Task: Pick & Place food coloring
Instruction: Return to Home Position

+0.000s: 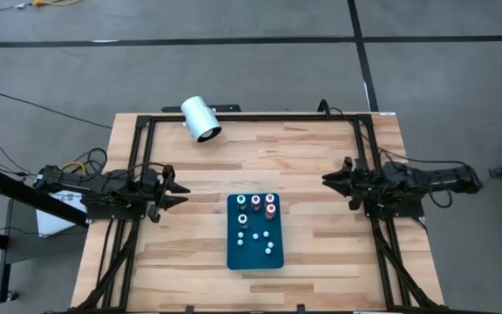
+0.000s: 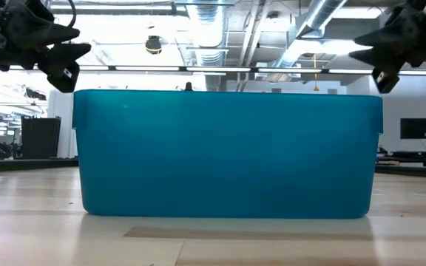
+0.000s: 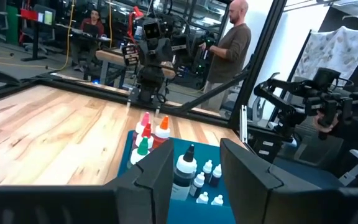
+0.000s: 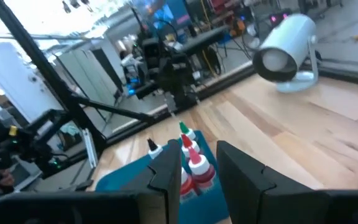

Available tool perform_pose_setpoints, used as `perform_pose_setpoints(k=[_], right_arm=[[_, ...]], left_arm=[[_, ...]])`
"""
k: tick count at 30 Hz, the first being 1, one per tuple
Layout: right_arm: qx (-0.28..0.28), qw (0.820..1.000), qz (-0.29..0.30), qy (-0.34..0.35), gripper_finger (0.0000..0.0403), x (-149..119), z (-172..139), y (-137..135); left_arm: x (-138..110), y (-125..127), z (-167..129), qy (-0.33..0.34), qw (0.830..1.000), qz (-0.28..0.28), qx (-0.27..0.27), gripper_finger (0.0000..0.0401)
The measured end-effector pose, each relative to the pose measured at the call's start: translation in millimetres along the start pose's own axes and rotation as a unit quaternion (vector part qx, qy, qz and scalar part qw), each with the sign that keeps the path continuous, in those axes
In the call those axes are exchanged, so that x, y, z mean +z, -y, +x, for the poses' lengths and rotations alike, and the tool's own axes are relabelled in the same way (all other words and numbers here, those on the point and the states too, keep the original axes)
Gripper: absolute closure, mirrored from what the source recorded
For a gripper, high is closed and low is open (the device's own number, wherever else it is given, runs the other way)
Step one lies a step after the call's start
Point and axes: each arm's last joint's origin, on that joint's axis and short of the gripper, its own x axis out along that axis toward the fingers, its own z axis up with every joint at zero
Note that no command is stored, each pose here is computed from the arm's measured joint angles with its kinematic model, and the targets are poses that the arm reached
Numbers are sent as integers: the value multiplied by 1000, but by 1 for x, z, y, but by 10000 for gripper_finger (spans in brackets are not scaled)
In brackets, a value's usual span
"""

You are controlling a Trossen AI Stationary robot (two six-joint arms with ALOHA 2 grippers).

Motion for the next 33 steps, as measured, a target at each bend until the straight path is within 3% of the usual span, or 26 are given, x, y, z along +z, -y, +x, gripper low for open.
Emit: perform_pose_setpoints(k=[8,12,21,33], right_arm=[[7,999,-32,4,310,0,-12,2],[-17,998,-51,-32,310,-8,-12,6],[-46,995,-85,-28,310,-8,-13,8],[-46,998,-33,-30,310,-9,-13,8]], left_arm=[[2,1,0,9,1000,20,-3,280],[2,1,0,9,1000,26,-6,280],[2,0,0,13,999,46,9,280],[-8,-5,0,-33,997,50,54,280]])
